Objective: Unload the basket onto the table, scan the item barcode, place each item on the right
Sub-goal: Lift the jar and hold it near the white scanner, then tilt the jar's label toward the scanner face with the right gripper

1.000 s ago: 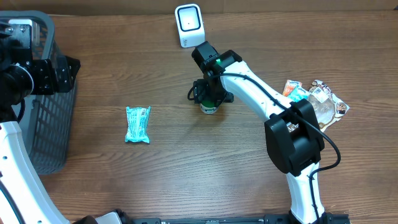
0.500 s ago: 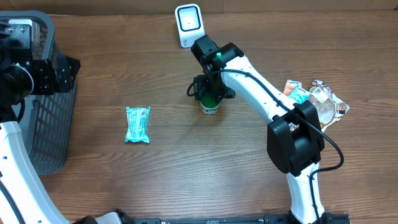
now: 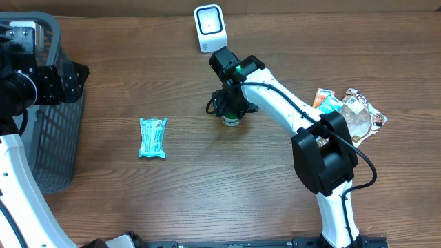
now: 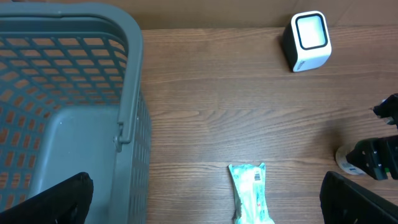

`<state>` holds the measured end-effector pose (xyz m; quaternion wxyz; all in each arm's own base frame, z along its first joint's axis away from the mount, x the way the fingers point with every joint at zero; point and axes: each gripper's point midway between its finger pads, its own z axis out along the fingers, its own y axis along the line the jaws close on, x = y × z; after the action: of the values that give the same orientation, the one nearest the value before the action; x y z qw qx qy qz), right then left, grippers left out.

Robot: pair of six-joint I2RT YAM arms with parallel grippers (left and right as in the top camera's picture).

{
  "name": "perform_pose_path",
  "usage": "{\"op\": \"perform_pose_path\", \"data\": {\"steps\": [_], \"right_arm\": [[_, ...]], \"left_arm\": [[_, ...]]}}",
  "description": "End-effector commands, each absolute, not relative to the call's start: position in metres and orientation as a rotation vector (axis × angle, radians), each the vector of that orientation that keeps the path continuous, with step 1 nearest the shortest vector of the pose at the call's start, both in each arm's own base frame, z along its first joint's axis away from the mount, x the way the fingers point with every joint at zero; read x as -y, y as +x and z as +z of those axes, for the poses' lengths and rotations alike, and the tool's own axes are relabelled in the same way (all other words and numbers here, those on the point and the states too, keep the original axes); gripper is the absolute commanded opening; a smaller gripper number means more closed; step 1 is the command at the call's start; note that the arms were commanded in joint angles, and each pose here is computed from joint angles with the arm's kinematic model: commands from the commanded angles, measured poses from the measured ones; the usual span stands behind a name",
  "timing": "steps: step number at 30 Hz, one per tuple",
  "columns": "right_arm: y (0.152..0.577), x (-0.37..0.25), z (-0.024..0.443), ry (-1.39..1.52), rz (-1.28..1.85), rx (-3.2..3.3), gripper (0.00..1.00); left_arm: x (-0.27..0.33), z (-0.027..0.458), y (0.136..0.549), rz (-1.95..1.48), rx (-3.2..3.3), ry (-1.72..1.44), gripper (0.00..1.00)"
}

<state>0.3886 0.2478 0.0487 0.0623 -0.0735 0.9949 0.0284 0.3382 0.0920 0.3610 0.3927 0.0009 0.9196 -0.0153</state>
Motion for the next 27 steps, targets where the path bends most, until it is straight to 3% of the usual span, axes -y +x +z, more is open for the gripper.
{"op": "perform_pose_path", "data": {"steps": [1, 11, 15, 19, 27], "right_arm": [[0.393, -0.246, 0.059, -0.238, 0.074, -2.971, 0.76], [0.388, -0.247, 0.064, -0.245, 0.089, -2.995, 0.67], [0.385, -0.252, 0.077, -0.236, 0.176, -3.024, 0.53], [0.388, -0.259, 0.101, -0.207, 0.32, -3.031, 0.44], [0.394, -0.278, 0.168, -0.147, 0.866, -2.992, 0.44]], "left_arm": [[-0.088, 0.36, 0.34, -0.045, -2.333, 0.037, 1.0], [-0.088, 0.36, 0.34, -0.046, -2.333, 0.036, 0.99], [-0.088, 0.36, 0.34, -0.046, -2.334, 0.036, 1.0], [-0.088, 0.36, 0.34, -0.046, -2.333, 0.036, 1.0], [-0.088, 0.36, 0.34, -0.046, -2.333, 0.036, 1.0]]}}
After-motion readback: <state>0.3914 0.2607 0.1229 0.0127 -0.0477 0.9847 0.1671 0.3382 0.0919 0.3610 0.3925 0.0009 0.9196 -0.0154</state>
